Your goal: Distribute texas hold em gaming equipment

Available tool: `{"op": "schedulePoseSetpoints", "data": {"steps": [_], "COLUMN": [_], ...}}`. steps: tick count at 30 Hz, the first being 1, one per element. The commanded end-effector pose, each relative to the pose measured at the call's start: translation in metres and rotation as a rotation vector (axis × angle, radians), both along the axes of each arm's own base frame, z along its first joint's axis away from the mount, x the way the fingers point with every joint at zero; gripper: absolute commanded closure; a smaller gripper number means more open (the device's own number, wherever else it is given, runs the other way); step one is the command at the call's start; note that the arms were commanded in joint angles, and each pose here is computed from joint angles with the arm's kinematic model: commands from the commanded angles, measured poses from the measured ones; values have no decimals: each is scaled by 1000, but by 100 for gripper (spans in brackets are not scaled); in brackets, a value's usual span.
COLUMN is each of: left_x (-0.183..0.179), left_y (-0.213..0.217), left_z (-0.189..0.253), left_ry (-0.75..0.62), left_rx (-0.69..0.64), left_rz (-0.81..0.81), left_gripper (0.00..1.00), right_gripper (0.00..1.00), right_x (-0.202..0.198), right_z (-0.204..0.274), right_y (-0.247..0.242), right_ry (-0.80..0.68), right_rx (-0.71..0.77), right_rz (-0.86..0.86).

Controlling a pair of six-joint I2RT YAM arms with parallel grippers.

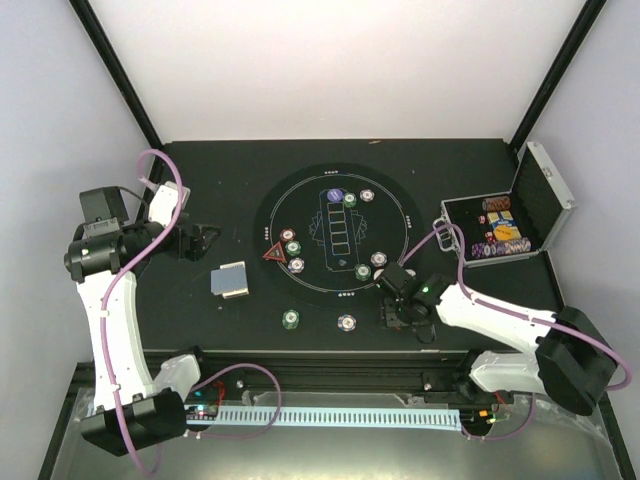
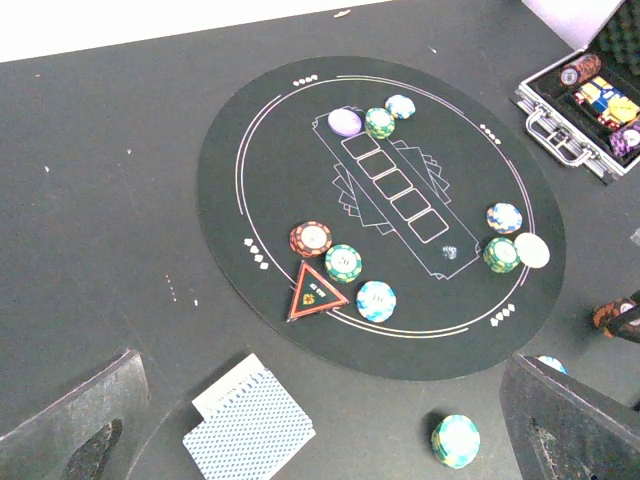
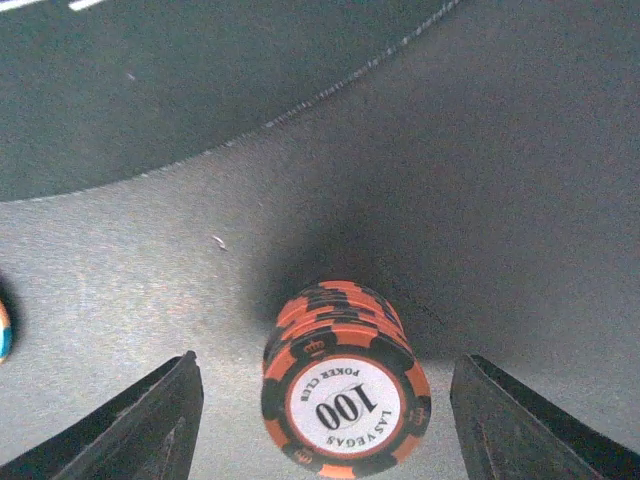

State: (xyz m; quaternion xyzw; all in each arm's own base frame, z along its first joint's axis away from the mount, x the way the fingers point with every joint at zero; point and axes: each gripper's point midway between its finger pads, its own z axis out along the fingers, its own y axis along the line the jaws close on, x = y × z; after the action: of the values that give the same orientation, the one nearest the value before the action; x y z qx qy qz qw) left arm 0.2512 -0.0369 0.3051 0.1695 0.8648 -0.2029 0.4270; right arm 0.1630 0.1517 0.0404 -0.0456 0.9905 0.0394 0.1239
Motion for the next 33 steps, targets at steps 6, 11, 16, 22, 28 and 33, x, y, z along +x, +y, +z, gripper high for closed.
{"op": "schedulePoseSetpoints", "data": {"steps": [6,11,16,22,28,33], "left_x": [-3,-2,-3,-3,-3,-3], "left_y": [-1,-2,-2,-2,-3,-2], "left_z": [17,17,17,19,18,19], "left_ry": [-48,-48,-50,-55,-55,-58], "left_rx": [18,4,3,13,7,9], "left_rz": [-8,-8,-8,-8,-12,-11], "left_gripper": [1,1,1,1,1,1], "right_gripper": [36,42,48,53,61,65], "right_x": [-3,-2,-1,-1,1,6], "right_z": [-14,-12,-11,-14,-9,5], "right_y": [-3,-5,-5,-6,-5,-2], "right_ry": [0,-10,-12,-7,-16,-39], "right_rx": [1,-1,-5,-18,-17,-6], "right_rz": [-37,-36,-36,-35,-35,-32]}}
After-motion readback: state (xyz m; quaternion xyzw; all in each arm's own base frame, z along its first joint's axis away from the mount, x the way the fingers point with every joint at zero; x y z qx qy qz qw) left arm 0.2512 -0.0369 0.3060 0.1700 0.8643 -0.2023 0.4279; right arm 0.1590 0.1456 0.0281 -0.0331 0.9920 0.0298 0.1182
